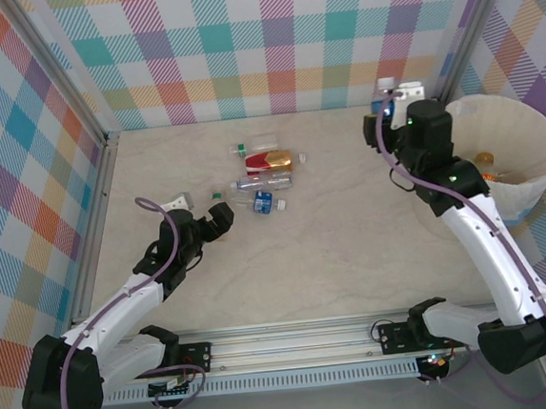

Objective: Put the plastic bottles in the bin

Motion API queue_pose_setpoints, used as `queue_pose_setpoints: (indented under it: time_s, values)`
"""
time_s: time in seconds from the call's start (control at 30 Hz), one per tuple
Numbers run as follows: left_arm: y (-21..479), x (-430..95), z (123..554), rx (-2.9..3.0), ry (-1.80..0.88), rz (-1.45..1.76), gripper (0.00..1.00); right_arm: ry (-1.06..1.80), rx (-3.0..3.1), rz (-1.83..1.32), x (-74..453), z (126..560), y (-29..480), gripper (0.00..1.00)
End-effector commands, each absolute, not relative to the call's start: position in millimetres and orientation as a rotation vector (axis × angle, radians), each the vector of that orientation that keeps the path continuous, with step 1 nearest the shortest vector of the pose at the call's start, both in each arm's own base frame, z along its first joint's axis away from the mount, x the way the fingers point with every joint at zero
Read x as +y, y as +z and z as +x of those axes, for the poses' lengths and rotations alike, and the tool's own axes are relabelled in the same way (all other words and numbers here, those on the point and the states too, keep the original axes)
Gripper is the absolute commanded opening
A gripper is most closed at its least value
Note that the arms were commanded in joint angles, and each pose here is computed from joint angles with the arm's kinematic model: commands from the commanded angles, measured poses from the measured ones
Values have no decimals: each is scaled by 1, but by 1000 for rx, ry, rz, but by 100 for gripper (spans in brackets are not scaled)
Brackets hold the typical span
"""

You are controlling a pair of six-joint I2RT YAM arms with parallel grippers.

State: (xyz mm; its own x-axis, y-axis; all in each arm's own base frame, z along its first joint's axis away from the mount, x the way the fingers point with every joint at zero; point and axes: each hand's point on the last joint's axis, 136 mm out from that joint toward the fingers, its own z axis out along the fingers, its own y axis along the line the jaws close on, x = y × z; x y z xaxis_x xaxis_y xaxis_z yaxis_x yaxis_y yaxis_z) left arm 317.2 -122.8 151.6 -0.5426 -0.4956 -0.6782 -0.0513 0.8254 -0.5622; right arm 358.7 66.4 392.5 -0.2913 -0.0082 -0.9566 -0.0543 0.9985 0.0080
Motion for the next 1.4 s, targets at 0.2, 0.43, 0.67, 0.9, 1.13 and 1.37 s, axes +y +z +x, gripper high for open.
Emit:
queue_pose_setpoints:
  time_s: [0.2,0.43,0.67,0.9,1.13,1.37]
  values:
    - [159,-113,319,2019,-606,-437,100,-75,1869,188,-28,346,421,62]
    - [159,-119,318,2039,-619,-384,100,-222,1883,384,-100,340,410,62]
    - [156,-114,317,2055,-582,-399,100,-354,2009,577,-169,330,369,69]
    - [156,-107,317,2030,-567,-439,100,-356,2090,675,-179,327,352,98]
    - [153,-99,315,2016,-558,-498,100,95,2017,468,-90,345,381,100]
    - [147,-104,318,2189,-465,-409,100,487,1984,165,22,354,396,100]
